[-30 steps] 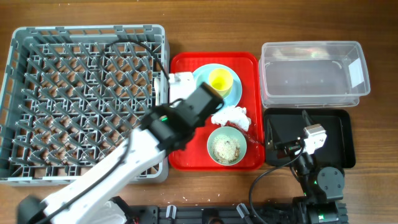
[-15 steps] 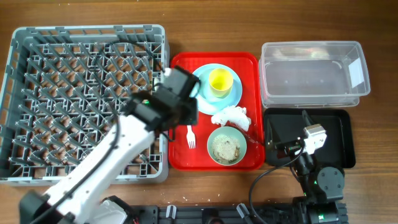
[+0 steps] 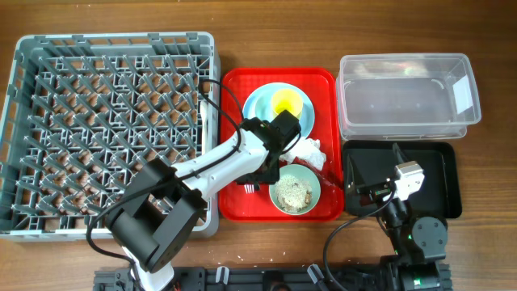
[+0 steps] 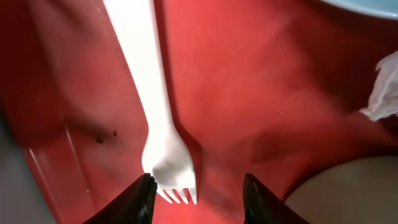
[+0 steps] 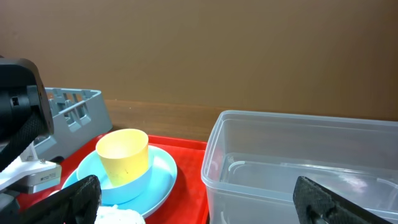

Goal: Sort waste into correct bins and load items into the dishwasher rack
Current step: 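Reach the left gripper back to the white fork and grasp it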

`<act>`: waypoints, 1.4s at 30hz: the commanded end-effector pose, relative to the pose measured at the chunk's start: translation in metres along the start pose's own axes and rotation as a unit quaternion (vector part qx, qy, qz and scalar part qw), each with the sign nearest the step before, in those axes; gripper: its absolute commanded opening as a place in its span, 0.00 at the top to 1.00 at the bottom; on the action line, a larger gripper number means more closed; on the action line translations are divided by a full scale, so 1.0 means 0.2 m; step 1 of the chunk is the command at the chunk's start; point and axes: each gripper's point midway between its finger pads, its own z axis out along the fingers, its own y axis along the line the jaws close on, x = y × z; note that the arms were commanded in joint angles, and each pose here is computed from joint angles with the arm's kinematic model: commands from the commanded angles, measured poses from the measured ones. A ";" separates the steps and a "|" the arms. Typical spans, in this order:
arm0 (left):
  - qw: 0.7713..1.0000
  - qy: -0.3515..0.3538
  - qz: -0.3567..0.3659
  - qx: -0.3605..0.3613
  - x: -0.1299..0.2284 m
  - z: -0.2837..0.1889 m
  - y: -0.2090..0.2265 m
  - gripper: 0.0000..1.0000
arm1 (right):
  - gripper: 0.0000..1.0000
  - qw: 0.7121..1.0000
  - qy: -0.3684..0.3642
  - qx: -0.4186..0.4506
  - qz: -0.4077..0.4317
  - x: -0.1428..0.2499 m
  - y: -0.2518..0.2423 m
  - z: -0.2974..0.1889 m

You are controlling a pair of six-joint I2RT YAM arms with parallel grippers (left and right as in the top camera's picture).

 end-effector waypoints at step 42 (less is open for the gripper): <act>0.975 -0.186 -0.113 -0.046 -0.39 0.02 0.22 0.72 | 0.00 1.000 -0.003 0.002 -0.003 0.00 0.00 0.00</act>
